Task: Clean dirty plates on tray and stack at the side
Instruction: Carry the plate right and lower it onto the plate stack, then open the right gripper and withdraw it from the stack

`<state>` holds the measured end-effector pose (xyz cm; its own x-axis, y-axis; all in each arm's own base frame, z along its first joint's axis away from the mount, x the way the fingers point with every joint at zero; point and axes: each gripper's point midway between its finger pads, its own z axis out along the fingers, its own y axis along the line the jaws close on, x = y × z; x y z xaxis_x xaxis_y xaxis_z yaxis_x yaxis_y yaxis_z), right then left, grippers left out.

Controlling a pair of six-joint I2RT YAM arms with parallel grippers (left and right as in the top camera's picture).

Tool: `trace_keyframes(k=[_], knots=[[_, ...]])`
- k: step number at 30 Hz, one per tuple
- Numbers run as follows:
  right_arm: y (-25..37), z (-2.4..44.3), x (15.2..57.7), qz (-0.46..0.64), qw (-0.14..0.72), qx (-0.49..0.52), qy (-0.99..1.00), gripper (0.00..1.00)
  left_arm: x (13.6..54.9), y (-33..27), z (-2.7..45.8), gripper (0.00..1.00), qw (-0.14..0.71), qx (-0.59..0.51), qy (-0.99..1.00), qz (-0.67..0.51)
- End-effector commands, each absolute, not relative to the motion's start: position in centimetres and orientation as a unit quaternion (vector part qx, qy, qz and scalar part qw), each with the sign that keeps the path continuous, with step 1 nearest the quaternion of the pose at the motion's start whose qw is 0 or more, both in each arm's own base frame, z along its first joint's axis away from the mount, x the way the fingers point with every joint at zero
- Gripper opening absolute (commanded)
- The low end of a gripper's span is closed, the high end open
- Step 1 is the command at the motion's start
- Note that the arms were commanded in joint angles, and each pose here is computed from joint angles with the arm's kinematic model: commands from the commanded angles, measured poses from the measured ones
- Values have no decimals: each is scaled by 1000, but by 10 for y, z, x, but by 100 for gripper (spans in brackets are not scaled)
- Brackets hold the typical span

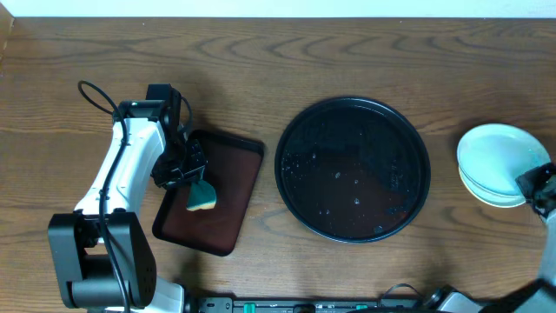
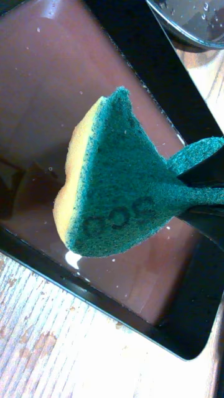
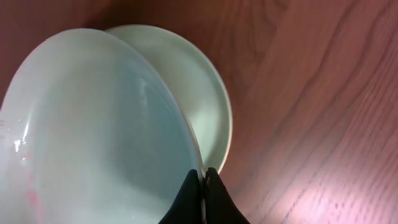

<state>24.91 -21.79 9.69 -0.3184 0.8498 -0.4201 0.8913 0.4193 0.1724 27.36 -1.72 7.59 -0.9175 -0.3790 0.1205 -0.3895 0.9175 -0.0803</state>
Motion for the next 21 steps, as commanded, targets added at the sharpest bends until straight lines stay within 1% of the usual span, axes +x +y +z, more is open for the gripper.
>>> trace_keyframes(k=[1,3,4,5,6,10,13,16,20,21], knots=[[-227,84,253,-46,218,538,813,1,271,-16,77,8,53,190,-979,52],[-229,81,254,-48,218,530,818,3,270,-16,77,8,54,190,-979,52],[-230,82,256,-50,221,520,823,18,270,-16,77,8,54,190,-979,52],[-228,85,259,-44,227,510,828,24,270,-16,77,8,54,190,-979,52],[-223,89,265,-29,235,501,832,26,270,-16,77,8,54,190,-979,52],[-178,125,303,101,300,416,852,45,269,-16,77,9,56,176,-981,52],[-119,173,321,215,350,317,855,50,264,-16,78,8,66,161,-983,52],[-69,212,319,250,383,230,859,51,258,-17,78,8,75,145,-985,51],[-7,251,301,267,417,117,861,51,260,-17,74,9,70,145,-986,52],[6,259,296,271,424,96,859,51,261,-17,71,12,67,144,-986,53]])
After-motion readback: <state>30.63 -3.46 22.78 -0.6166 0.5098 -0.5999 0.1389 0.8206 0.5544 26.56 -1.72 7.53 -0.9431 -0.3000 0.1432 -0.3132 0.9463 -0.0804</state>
